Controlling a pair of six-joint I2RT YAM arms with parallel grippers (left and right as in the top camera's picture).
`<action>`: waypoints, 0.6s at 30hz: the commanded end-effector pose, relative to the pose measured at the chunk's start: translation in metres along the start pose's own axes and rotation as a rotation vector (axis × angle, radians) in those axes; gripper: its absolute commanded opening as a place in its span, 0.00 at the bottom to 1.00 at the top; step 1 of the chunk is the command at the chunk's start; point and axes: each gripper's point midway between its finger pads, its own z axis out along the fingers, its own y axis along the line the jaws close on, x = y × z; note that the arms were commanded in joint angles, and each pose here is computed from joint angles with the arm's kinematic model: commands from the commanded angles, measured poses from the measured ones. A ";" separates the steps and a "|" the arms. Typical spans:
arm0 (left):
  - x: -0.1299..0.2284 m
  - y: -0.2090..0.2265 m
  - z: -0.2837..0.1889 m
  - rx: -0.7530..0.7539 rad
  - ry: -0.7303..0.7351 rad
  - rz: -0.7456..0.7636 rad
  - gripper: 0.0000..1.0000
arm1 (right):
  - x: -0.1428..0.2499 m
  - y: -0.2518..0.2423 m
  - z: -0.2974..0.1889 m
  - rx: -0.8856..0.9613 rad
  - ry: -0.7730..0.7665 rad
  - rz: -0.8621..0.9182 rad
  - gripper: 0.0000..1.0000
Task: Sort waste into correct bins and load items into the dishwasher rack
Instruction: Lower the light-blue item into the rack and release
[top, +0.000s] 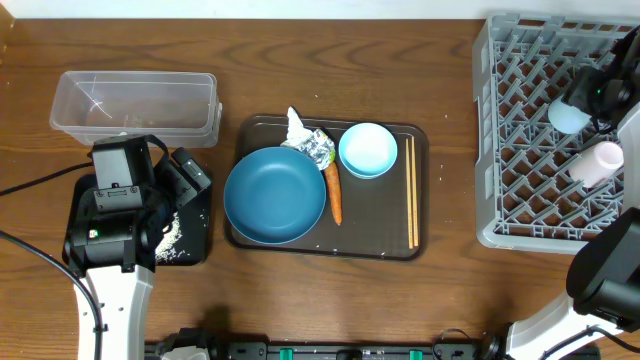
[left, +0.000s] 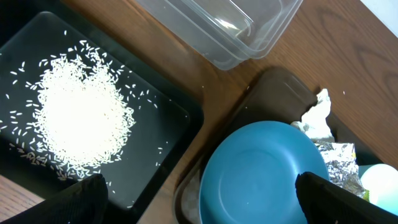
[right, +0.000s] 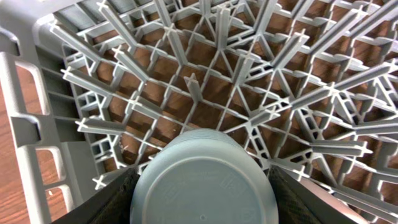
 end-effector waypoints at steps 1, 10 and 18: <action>-0.006 0.000 -0.003 -0.003 -0.016 -0.005 0.99 | -0.002 0.000 -0.001 0.024 -0.005 -0.032 0.56; -0.006 0.000 -0.003 -0.003 -0.016 -0.005 1.00 | 0.002 -0.007 -0.001 0.061 0.007 -0.032 0.63; -0.006 0.000 -0.003 -0.003 -0.016 -0.005 0.99 | 0.003 -0.004 -0.001 0.046 0.014 -0.030 0.86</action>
